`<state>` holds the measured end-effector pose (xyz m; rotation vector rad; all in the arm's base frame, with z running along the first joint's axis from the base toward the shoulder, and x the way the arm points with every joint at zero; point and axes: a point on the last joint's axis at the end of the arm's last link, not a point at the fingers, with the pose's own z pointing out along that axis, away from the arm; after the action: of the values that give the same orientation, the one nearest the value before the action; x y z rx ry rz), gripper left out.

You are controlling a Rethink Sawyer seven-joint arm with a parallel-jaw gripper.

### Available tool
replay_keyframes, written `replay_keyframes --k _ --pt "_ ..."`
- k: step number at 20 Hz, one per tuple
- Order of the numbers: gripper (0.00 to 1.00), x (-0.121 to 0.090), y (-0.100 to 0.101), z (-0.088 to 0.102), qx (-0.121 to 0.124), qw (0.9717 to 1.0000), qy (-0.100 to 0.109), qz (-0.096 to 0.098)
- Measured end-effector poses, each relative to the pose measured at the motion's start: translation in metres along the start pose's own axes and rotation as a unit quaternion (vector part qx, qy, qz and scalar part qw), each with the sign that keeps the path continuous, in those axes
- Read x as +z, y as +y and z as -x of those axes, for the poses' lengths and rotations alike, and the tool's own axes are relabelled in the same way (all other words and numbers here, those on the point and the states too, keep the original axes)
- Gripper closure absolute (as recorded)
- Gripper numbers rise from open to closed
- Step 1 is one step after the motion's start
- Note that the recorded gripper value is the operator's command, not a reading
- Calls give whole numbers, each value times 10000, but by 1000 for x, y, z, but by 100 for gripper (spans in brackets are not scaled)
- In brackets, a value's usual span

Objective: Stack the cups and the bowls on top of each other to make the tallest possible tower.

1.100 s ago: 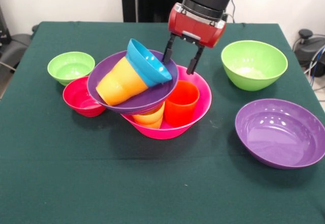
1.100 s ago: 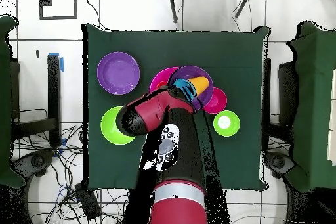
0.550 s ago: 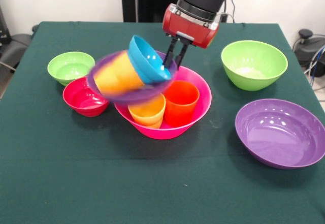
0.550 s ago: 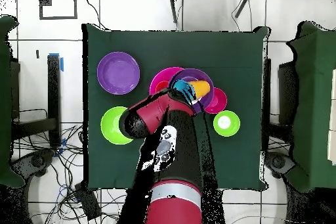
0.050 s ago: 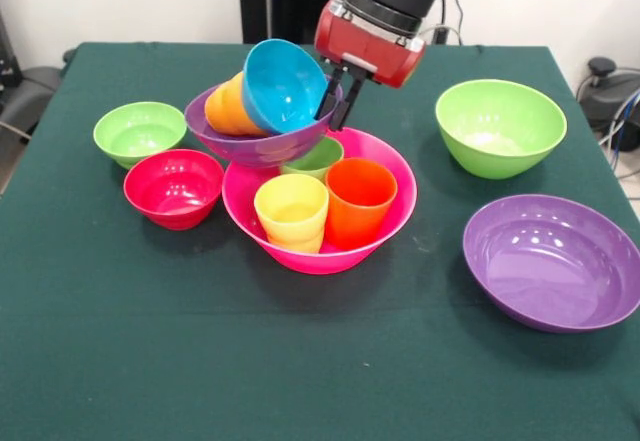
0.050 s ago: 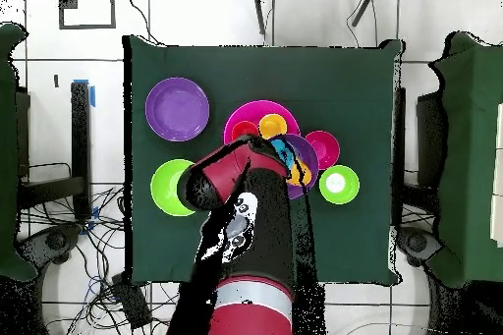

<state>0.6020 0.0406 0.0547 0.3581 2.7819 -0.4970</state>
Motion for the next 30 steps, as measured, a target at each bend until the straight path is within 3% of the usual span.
replay_keyframes --k 11,17,21,25,30 --pt "100 -1 0 0 -1 10000 -6 0" --pt "100 -14 -4 10 143 9999 42 -67" --pt "100 -29 -7 19 359 9988 255 -219" --pt "100 -48 -8 34 507 9957 549 -554" --pt "100 -62 -7 51 576 9925 692 -825"
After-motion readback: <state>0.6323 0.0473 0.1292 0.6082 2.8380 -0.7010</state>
